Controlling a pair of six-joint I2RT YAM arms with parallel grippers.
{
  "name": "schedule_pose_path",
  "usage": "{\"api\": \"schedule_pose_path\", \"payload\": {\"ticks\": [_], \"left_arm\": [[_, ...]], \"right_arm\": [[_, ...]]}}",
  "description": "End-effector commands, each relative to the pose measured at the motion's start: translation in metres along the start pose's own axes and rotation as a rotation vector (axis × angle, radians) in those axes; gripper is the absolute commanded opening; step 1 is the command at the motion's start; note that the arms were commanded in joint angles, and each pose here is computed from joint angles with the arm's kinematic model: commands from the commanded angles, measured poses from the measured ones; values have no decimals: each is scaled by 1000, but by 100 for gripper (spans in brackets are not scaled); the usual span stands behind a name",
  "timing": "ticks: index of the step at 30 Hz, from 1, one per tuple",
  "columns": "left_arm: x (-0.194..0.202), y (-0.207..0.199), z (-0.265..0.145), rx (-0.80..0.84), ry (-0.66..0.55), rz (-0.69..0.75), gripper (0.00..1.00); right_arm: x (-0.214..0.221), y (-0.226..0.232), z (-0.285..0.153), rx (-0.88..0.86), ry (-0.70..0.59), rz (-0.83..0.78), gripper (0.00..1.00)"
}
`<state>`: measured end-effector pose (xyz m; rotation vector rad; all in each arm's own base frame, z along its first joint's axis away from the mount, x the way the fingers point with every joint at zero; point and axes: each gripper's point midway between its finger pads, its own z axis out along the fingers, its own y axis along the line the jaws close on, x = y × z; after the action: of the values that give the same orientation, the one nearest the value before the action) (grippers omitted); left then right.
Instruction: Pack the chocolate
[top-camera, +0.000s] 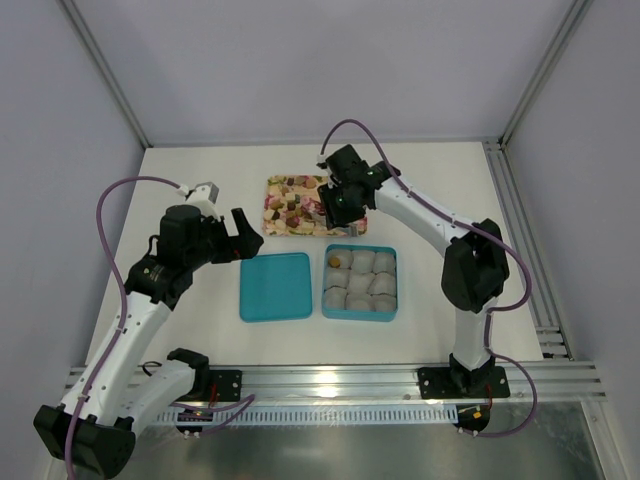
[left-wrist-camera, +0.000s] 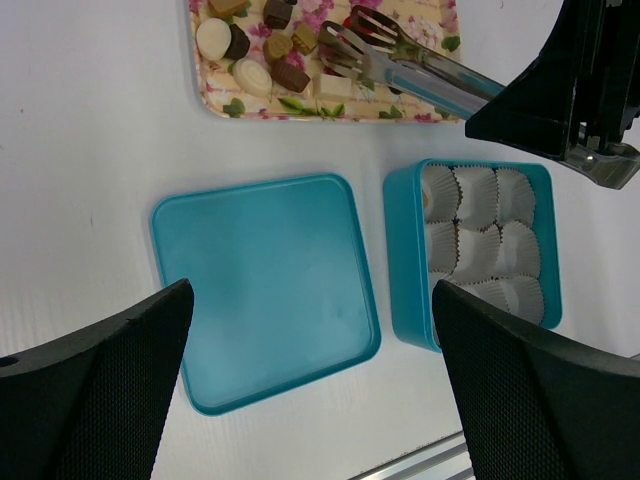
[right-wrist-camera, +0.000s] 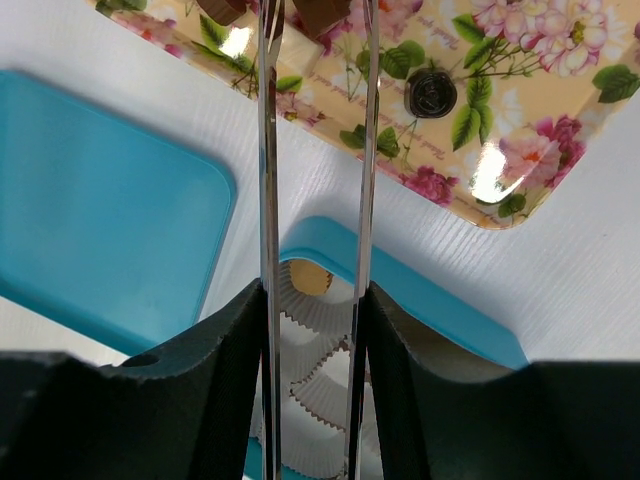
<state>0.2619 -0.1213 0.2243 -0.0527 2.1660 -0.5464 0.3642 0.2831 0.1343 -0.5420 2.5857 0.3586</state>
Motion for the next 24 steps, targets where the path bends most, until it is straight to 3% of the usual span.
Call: {"api": "schedule_pose_path", "payload": {"ticks": [1, 14, 24], "left_arm": [[-4, 0, 1, 1, -18, 5, 100], [-4, 1, 1, -2, -15, 5, 100], [-5, 1, 1, -4, -18, 4, 100]], "right_arm": [[-18, 6, -7, -3, -53, -27, 45], [-10, 2, 1, 27, -17, -45, 42], [-13, 2, -8, 27, -33, -46, 27]]}}
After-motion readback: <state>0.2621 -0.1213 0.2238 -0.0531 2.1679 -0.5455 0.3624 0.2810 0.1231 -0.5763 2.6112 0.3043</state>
